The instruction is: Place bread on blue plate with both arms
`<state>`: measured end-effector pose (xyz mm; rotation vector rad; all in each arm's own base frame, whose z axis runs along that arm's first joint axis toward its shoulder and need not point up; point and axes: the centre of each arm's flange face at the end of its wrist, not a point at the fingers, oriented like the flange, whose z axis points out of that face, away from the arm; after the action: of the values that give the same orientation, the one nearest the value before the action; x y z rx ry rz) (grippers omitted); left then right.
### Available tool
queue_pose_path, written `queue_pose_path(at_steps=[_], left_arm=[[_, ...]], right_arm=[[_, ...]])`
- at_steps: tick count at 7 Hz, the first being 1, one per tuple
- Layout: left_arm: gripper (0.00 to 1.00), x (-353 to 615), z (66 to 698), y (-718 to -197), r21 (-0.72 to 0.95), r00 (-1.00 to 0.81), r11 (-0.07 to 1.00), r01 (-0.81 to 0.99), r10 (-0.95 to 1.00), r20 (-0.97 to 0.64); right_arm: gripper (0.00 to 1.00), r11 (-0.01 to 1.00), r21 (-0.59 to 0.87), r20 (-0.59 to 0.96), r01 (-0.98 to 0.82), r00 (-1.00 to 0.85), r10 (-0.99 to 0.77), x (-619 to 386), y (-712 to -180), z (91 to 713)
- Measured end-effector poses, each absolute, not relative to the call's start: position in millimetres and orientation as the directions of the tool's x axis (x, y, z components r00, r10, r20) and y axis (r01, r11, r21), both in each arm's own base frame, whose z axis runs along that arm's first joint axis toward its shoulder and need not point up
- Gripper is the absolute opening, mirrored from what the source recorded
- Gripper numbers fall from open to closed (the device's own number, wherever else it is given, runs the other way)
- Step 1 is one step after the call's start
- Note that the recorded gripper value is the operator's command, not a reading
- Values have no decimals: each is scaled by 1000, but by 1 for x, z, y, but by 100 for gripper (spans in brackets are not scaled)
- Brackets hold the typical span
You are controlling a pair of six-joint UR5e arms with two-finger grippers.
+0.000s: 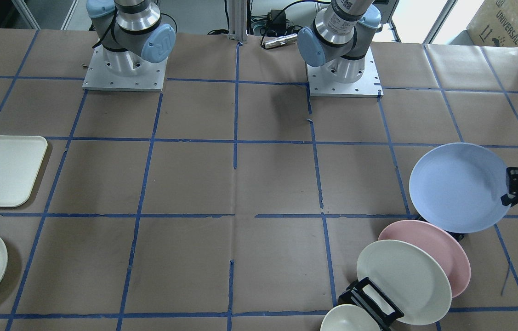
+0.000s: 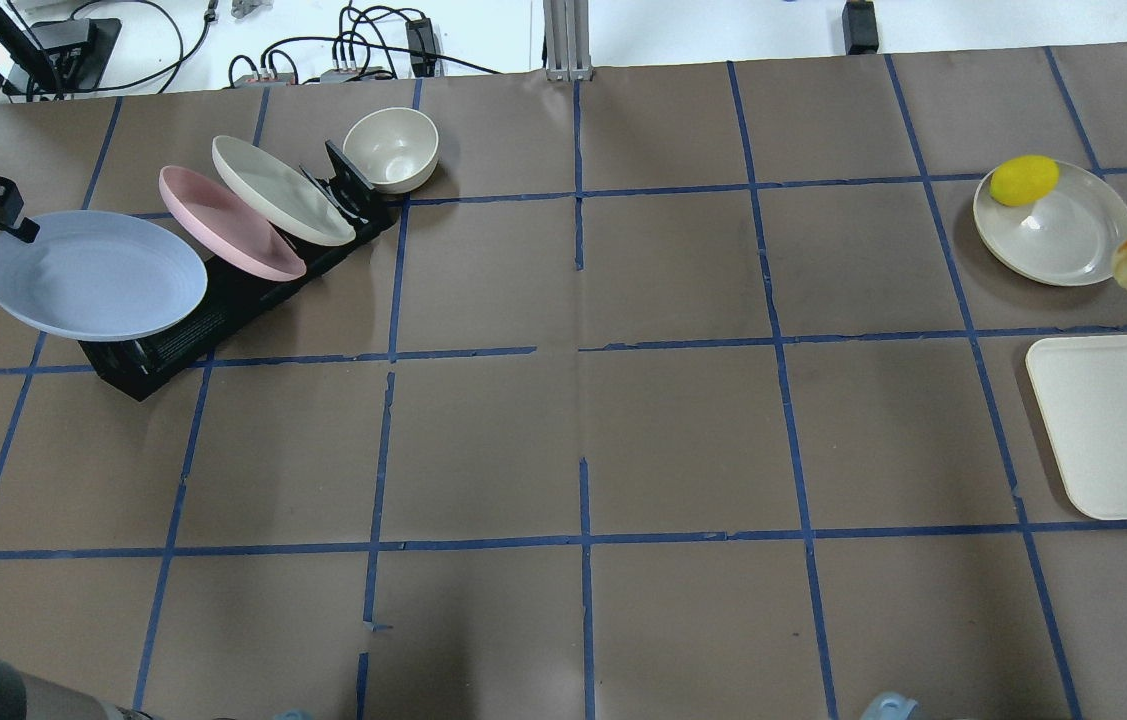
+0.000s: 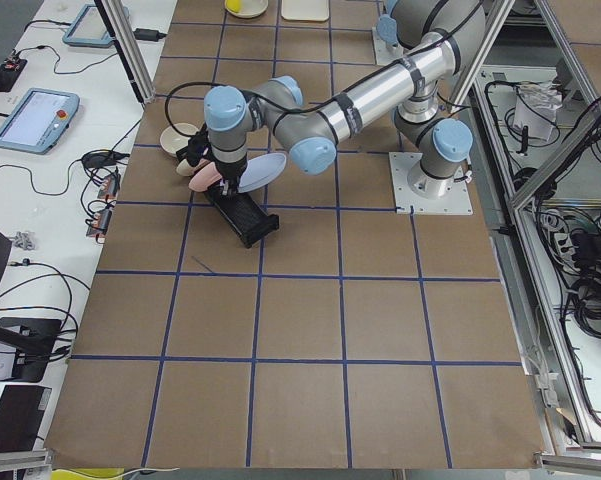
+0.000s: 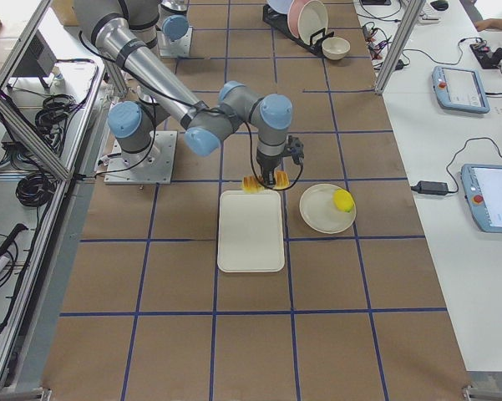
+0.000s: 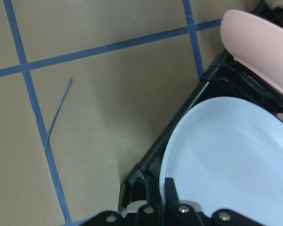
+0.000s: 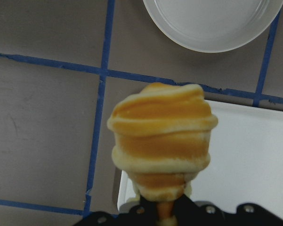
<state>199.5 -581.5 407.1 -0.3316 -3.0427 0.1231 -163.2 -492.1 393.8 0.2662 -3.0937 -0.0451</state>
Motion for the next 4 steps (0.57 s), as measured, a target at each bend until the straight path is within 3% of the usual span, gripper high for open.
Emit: queue_pose_path(at_steps=[2,4], left_arm=[[8,138,457,-532,-82,-981,982,172,178,72],[5,72,467,-500,-72,-994,995,71,77,82]], right_arm=[[4,983,18,66,-183,-981,-183,-69,-482,459],[4,984,-9,81,-178,-981,-177,33,-469,489]])
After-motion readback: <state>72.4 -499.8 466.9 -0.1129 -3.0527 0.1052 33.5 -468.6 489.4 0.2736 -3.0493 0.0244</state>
